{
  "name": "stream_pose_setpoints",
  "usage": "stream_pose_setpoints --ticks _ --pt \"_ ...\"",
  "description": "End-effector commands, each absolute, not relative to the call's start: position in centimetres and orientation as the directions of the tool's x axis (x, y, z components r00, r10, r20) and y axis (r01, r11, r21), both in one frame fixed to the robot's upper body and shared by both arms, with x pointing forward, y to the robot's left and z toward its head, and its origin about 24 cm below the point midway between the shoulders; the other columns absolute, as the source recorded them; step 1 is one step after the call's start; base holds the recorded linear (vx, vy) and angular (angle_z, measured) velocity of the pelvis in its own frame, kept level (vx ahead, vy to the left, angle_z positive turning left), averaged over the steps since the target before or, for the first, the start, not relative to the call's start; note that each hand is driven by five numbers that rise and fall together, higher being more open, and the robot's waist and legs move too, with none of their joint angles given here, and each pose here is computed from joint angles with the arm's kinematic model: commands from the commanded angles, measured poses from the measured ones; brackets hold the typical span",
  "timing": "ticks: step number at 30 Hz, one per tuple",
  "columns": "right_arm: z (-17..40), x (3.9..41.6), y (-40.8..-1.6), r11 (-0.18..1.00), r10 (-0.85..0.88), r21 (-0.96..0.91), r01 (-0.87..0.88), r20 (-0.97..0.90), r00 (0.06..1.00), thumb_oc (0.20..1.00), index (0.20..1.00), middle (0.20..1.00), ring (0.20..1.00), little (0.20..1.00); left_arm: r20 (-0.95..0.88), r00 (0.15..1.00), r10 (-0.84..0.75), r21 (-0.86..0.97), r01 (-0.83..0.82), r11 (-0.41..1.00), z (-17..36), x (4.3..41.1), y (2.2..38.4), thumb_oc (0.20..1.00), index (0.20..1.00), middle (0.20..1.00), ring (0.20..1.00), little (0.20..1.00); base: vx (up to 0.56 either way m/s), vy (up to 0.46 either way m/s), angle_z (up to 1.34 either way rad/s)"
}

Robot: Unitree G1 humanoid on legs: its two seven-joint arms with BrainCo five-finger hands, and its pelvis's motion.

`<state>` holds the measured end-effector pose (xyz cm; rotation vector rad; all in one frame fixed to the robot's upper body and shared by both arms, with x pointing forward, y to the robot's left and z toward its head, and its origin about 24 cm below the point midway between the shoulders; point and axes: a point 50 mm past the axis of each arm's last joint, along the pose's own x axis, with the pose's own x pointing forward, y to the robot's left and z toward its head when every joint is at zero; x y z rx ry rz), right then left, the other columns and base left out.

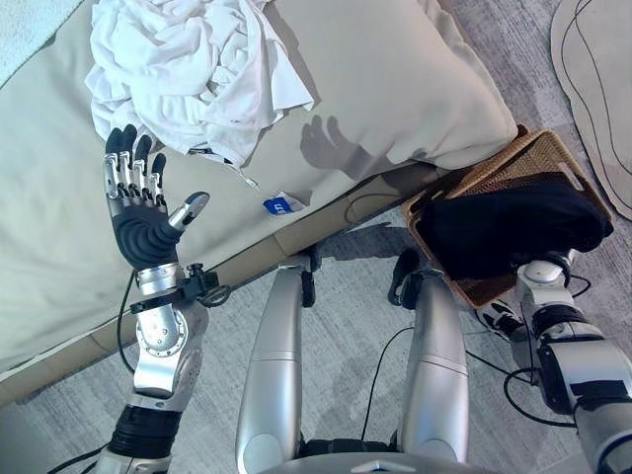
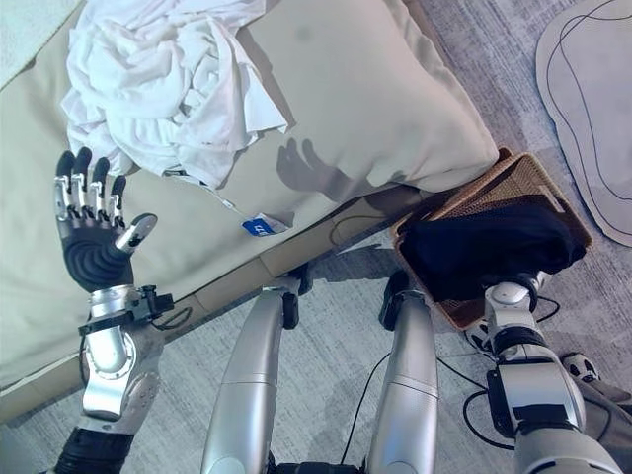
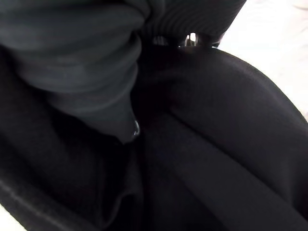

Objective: Pick up clothes into the bucket

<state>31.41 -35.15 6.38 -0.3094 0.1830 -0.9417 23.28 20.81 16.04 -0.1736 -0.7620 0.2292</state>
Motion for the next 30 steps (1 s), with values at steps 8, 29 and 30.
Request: stream_pose_setpoints --ticks 8,29,30 --pt "6.2 25.2 -42.0 0.328 -0.941 -0.347 0.878 -0.038 0.337 0.2 0.2 0.2 0.2 0.2 0.722 0.632 0.28 -0.265 -0.121 0.957 16.9 21.8 20.8 1.0 1.0 1.0 1.0 1.0 0.01 -0.002 0.0" --pt "5.5 28.2 -39.3 0.489 -0.845 -0.517 0.702 -0.079 0.529 1.0 1.0 1.0 1.0 1.0 0.731 0.608 0.309 -0.29 -0.132 0.948 17.5 21.5 21.8 1.0 1.0 1.0 1.0 1.0 0.0 -0.002 -0.01" --pt "5.6 28.2 -39.3 0.489 -0.844 -0.518 0.702 -0.079 0.53 1.0 1.0 1.0 1.0 1.0 0.731 0.608 0.309 -0.291 -0.133 0.948 17.5 21.5 21.8 1.0 1.0 1.0 1.0 1.0 0.0 0.0 0.0"
